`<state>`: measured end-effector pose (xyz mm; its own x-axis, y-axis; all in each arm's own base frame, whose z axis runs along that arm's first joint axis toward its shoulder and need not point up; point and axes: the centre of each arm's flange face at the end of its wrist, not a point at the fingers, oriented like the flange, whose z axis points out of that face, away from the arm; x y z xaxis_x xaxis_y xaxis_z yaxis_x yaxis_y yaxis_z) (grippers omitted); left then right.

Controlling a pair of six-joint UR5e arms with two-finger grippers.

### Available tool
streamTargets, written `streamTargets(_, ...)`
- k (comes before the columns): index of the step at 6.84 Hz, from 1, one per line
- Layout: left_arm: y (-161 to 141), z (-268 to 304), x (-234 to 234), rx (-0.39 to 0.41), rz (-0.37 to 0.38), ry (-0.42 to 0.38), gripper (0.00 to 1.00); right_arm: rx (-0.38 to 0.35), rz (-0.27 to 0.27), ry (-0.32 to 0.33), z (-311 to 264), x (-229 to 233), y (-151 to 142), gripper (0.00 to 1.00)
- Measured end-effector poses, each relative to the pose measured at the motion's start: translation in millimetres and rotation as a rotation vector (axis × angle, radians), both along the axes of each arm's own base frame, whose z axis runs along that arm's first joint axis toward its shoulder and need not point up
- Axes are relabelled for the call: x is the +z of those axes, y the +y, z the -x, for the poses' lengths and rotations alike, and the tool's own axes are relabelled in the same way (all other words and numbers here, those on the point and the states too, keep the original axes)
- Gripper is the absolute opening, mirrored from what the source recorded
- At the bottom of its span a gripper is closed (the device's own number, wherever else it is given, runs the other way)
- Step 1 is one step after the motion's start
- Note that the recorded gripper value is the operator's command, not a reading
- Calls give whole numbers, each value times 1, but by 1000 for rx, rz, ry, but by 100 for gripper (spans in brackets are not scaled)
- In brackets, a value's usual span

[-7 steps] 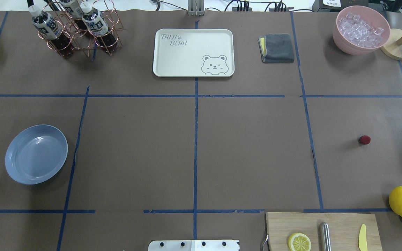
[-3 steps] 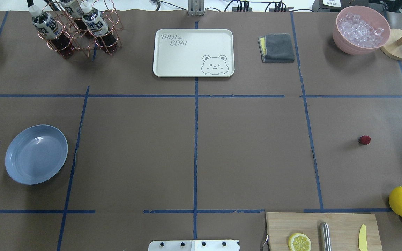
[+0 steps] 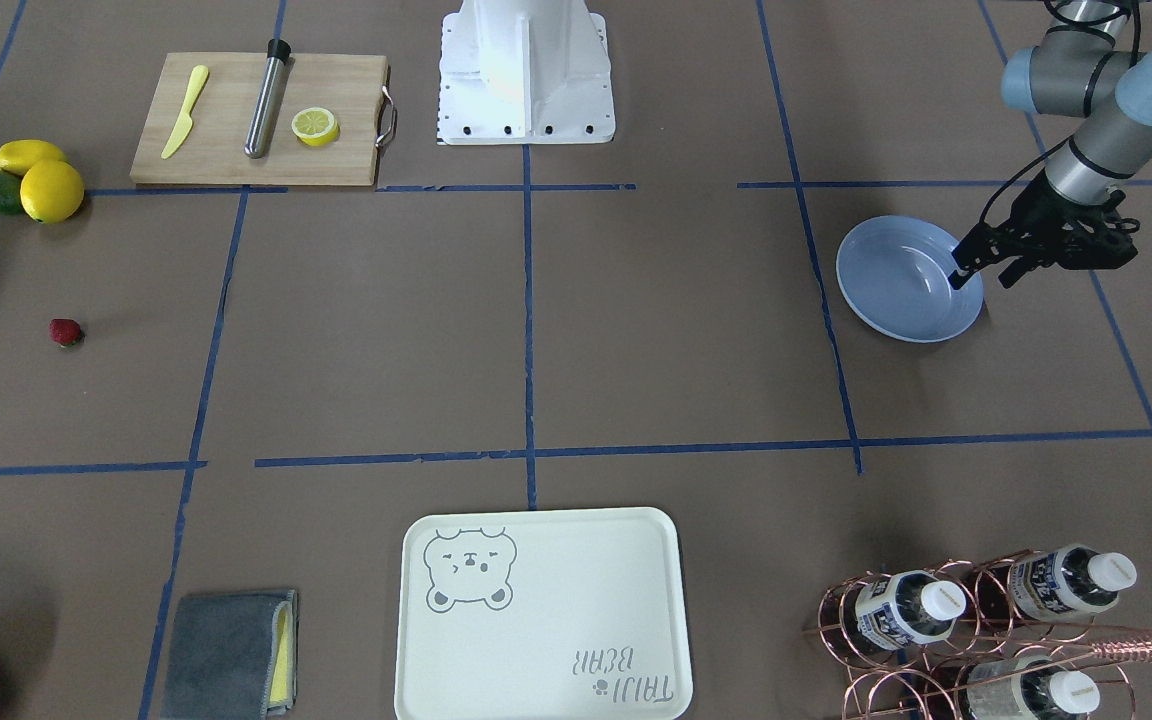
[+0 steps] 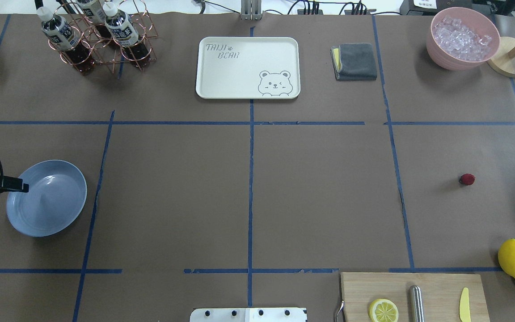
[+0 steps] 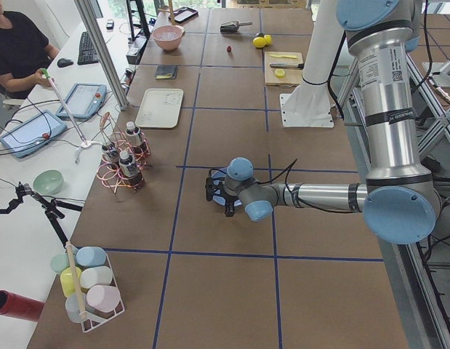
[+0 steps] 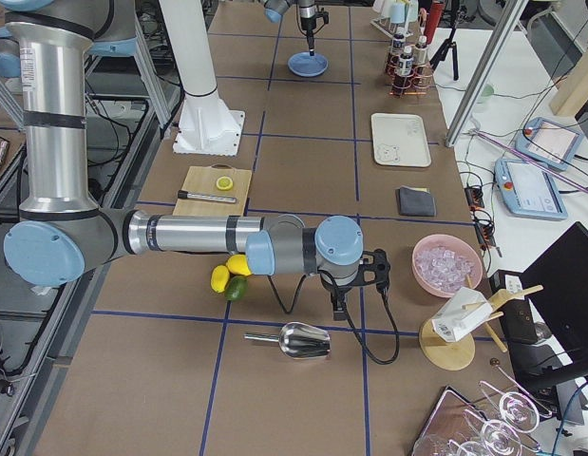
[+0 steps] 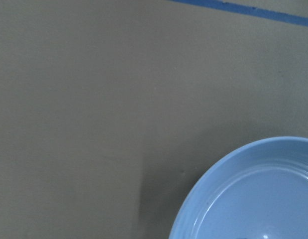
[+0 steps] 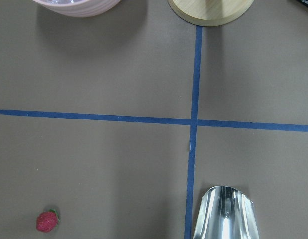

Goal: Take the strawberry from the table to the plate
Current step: 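Lower the left gripper to the rim of the light blue plate and grasp it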

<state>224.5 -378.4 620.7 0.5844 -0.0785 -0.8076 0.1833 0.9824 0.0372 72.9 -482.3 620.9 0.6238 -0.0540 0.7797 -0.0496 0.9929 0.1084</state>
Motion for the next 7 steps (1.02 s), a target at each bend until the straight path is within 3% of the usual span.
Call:
streamTargets(4, 4, -4, 5, 13, 3, -8, 56, 0, -5, -16, 1, -5, 0, 100)
streamTargets(5, 6, -4, 8, 16, 6, -12, 48, 0, -6, -17, 1, -6, 1, 100)
streamTargets(7, 8, -3, 10, 19, 11, -16, 12, 1, -6, -18, 1, -9, 2, 100)
